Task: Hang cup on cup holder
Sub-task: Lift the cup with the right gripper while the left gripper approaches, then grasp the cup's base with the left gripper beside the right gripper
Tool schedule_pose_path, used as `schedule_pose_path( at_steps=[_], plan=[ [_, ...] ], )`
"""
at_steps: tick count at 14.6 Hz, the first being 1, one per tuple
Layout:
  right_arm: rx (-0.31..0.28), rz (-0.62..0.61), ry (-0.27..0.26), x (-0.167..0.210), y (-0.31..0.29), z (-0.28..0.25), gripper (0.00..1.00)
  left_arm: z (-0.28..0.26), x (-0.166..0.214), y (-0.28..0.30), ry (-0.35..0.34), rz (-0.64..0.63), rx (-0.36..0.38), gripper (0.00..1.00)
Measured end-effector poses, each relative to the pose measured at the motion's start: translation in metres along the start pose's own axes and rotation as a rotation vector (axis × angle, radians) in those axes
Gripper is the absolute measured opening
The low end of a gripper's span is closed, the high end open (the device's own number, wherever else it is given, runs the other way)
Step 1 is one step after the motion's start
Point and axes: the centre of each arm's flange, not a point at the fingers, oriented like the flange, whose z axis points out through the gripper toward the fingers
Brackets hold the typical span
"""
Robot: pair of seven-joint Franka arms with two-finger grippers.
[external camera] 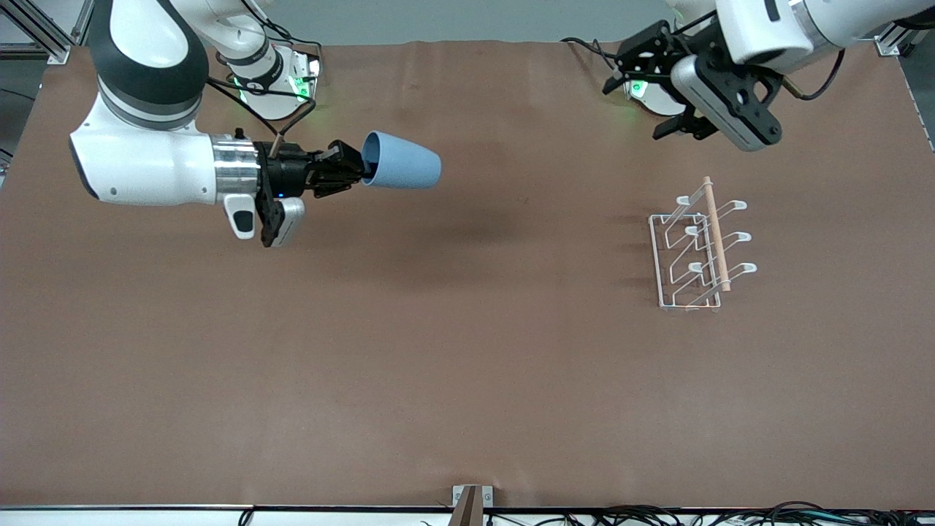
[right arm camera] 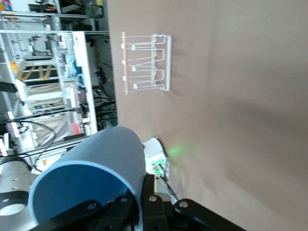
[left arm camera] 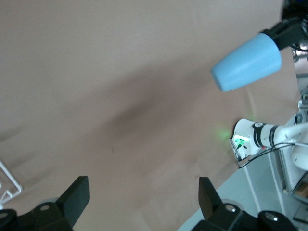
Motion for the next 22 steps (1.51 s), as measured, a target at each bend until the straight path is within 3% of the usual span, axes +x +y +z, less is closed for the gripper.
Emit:
schedule_pose_path(
  at_steps=[3,7,11,16,22],
  plan=[
    [0.058,-0.006,-0.015,-0.002,-0.015,0.014,0.05,0.016,0.005,0.042,0.029,0.096,-0.010,1.00],
    [0.079,-0.022,-0.054,-0.008,-0.029,0.040,0.05,0.037,0.006,0.101,0.079,0.217,-0.031,1.00],
    [0.089,-0.036,-0.070,-0.007,-0.038,0.052,0.05,0.041,0.011,0.116,0.130,0.364,-0.034,1.00],
    [0.092,-0.096,-0.066,-0.003,-0.035,0.051,0.05,0.081,0.017,0.132,0.070,0.485,0.014,1.00],
    [0.111,-0.274,-0.093,0.000,-0.022,0.050,0.05,0.105,0.031,0.133,0.085,0.574,0.061,1.00]
  ],
)
